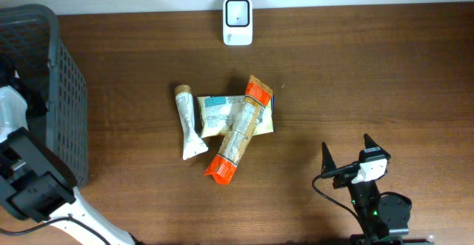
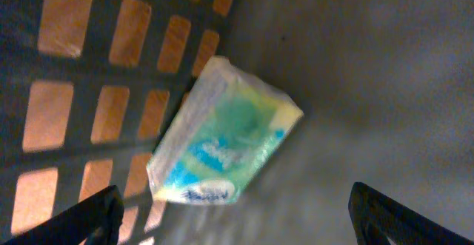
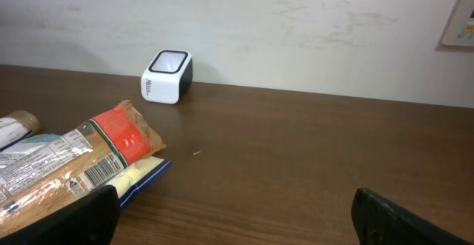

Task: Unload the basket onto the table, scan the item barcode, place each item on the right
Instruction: 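Reach the left gripper into the basket and grasp the small green box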

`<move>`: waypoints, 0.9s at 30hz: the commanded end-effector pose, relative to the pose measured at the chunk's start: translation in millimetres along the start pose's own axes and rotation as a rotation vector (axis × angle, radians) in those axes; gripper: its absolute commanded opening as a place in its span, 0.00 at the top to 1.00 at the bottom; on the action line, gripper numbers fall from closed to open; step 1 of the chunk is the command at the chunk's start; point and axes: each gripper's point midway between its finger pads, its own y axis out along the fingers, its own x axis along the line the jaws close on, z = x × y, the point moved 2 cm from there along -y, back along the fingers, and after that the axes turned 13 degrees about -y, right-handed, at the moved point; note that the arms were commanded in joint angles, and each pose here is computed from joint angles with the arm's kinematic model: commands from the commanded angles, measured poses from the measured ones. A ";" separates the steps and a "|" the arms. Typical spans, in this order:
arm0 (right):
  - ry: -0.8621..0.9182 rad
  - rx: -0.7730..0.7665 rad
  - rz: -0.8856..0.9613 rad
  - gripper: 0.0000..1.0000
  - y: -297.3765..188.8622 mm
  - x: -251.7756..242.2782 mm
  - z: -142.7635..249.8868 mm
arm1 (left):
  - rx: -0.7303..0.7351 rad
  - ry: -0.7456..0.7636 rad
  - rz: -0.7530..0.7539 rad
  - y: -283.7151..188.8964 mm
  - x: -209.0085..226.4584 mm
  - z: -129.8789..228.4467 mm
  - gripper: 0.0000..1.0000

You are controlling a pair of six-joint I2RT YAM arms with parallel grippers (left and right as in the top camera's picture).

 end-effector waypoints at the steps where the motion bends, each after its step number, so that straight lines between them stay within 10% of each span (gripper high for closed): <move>1: 0.005 0.004 -0.001 0.01 0.4 1.3 2.9 | 0.018 0.083 -0.015 22.5 2.6 6.3 0.07; 4: 0.005 0.004 -0.001 0.01 0.4 1.3 2.9 | 0.042 0.074 0.030 35.7 0.2 14.1 0.26; 10: 0.005 0.004 -0.001 0.01 0.4 1.3 2.9 | 0.075 0.078 0.085 43.0 -7.7 23.8 1.00; 14: 0.005 0.004 -0.001 0.01 0.4 1.3 2.9 | 0.015 -0.019 0.089 12.4 -6.8 5.0 1.00; 21: 0.005 0.004 -0.001 0.01 0.4 1.3 2.9 | -0.409 -0.197 0.244 -179.3 13.8 -76.3 1.00; 27: 0.005 0.004 -0.001 0.01 0.4 1.3 2.9 | -0.495 -0.172 0.667 -338.4 -36.1 -35.7 1.00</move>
